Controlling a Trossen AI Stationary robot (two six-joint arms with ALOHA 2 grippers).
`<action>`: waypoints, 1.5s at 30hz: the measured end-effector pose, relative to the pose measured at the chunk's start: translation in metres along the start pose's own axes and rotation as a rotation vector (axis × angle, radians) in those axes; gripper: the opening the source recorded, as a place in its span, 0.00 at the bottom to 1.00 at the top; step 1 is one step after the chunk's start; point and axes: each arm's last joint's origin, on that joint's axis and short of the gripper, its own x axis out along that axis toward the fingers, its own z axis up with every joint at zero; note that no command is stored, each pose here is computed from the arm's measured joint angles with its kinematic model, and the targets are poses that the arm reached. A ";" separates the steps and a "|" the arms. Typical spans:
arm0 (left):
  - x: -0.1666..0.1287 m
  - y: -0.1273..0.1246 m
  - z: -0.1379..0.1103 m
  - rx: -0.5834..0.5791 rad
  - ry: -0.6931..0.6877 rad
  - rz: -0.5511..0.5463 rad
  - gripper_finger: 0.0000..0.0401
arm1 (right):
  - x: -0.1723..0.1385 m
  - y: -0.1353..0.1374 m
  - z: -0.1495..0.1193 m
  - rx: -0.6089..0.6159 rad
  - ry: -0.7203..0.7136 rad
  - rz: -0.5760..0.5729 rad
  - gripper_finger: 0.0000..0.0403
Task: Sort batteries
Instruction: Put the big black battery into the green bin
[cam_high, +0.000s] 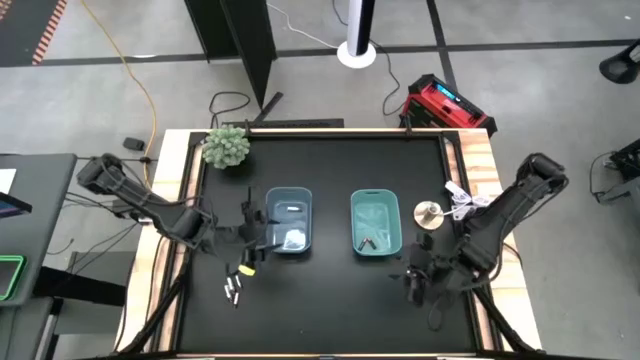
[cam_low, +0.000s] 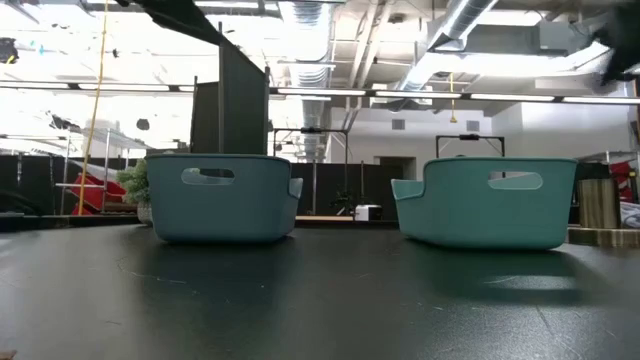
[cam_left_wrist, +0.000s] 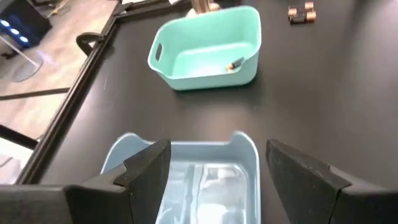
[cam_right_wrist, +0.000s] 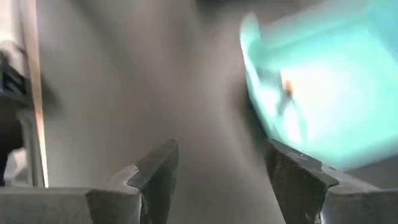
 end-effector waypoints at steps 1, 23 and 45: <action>-0.002 -0.002 -0.001 0.001 0.003 0.006 0.65 | -0.001 0.000 -0.008 0.032 0.057 -0.015 0.63; -0.007 0.013 -0.059 -0.109 -0.219 0.025 0.65 | 0.018 0.016 -0.081 0.643 0.432 -0.387 0.63; -0.011 0.015 -0.069 -0.086 -0.149 0.017 0.65 | 0.047 0.013 -0.060 0.793 0.417 -0.434 0.63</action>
